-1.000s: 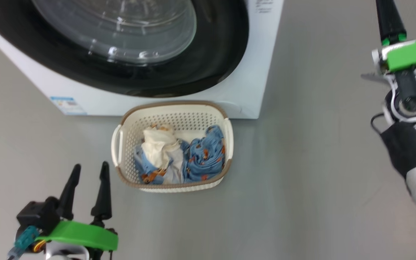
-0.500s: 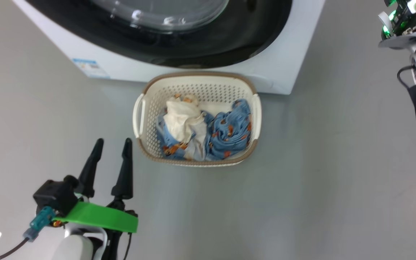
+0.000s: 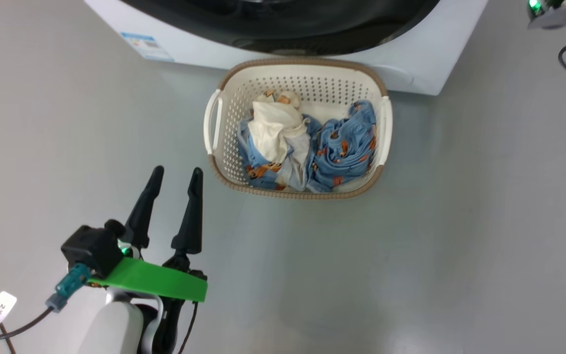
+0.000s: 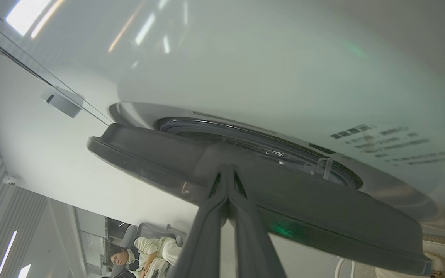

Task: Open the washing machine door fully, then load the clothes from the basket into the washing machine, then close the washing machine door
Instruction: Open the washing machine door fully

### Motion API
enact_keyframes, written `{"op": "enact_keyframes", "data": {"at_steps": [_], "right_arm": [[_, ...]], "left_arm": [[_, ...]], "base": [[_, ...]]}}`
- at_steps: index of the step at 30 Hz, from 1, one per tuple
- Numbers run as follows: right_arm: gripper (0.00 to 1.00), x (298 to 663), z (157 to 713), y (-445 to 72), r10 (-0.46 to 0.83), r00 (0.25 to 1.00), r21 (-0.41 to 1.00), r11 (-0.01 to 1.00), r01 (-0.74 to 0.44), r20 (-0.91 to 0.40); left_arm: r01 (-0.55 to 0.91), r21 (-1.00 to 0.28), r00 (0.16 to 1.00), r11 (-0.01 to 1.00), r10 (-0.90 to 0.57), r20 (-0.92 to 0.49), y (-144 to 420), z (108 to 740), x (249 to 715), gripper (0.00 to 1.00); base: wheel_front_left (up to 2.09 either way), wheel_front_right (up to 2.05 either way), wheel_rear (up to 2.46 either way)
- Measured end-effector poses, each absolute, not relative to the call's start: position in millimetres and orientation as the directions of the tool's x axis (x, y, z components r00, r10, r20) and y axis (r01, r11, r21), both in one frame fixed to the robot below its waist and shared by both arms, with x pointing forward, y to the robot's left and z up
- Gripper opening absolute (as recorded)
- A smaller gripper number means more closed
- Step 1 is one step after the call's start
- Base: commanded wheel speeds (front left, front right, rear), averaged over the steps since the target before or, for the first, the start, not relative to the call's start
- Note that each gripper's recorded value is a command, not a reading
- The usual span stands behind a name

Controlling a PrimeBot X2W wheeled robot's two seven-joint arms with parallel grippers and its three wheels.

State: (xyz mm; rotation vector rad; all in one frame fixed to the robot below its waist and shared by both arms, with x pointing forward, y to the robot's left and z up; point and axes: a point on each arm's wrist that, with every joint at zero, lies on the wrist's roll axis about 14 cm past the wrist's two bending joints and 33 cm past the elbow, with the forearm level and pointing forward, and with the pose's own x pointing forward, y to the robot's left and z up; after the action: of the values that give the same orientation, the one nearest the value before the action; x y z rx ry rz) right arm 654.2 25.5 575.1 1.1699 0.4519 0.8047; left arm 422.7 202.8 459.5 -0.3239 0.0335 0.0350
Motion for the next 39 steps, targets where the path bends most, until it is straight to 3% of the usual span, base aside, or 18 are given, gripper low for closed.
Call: {"op": "enact_keyframes", "data": {"at_steps": [20, 39], "right_arm": [[0.00, 672, 554, 47, 0.794, 0.605, 0.930, 0.182, -0.321, 0.053], [0.00, 607, 553, 66, 0.874, 0.486, 0.904, 0.226, -0.362, -0.024]], "left_arm": [[-0.053, -0.311, 0.998, 0.949, 0.039, -0.051, 206, 453, 432, 1.00], [-0.032, -0.320, 0.999, 0.947, 0.036, 0.006, 203, 477, 421, 1.00]], "base": [[0.00, 0.00, 0.00], [0.00, 0.00, 0.00]]}}
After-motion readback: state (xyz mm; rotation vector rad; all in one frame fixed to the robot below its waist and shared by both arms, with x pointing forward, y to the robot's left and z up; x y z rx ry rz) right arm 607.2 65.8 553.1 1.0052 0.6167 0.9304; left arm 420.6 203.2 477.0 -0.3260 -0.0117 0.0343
